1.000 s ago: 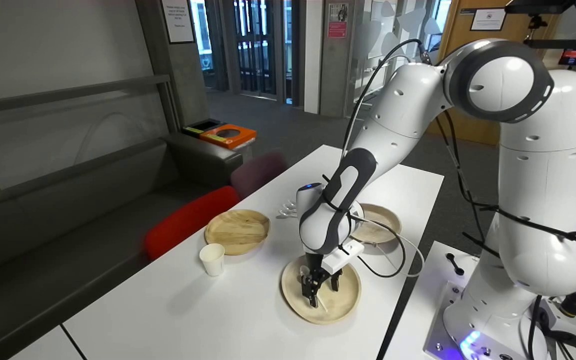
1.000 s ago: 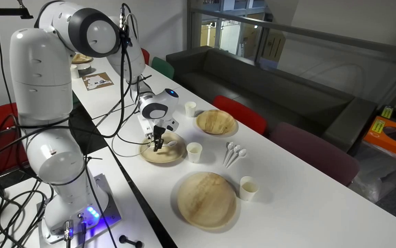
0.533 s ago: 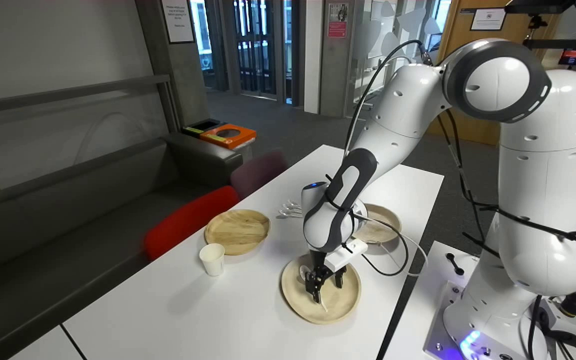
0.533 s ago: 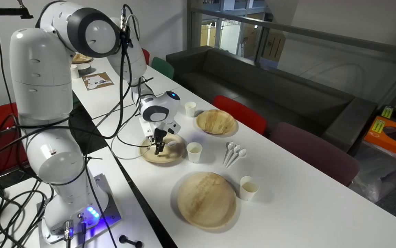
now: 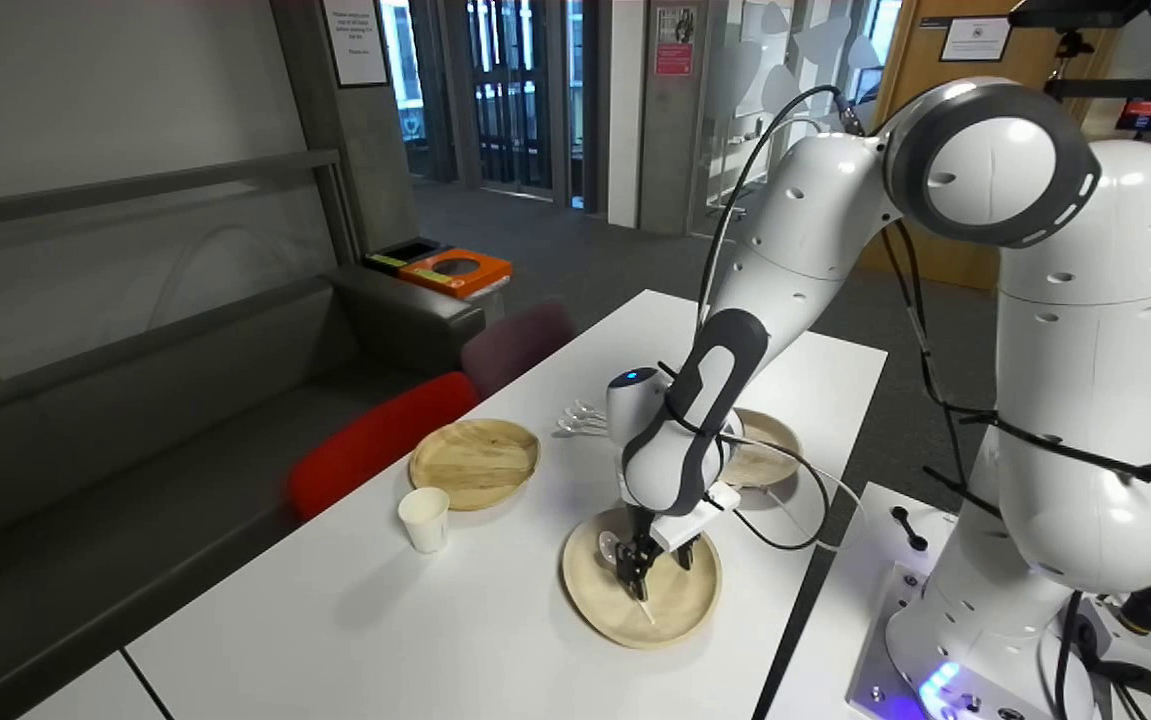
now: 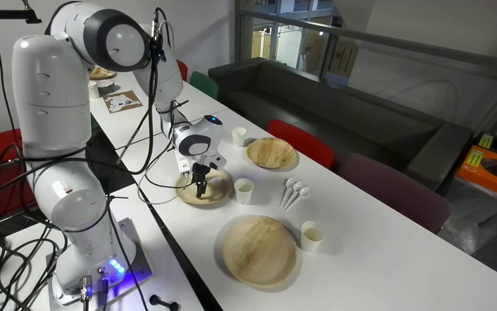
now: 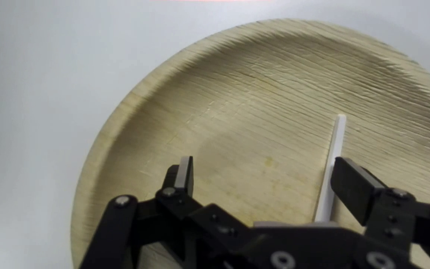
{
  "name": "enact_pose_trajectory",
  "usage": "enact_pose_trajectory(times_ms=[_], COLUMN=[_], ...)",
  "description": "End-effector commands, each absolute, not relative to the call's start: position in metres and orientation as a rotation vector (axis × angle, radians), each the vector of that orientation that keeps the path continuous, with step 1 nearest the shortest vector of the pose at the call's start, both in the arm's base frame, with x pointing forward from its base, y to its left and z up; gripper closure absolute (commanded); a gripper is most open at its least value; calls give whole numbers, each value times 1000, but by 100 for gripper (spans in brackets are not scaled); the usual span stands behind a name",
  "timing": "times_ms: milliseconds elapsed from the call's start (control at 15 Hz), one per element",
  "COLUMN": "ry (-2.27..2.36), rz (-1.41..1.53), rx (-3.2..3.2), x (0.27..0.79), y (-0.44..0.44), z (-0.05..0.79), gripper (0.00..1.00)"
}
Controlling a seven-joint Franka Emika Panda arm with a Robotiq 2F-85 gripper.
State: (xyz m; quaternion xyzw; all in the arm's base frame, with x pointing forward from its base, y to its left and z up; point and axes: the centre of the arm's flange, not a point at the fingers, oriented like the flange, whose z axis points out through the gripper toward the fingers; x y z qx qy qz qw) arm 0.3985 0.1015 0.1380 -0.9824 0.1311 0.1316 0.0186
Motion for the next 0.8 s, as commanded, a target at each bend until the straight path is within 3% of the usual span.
enact_pose_trajectory(times_ms=[0,733], ry=[432,375], rz=[356,320], rx=[-3113,-3171], x=[387,391], y=[103,113], z=[153,164], gripper=[0,0])
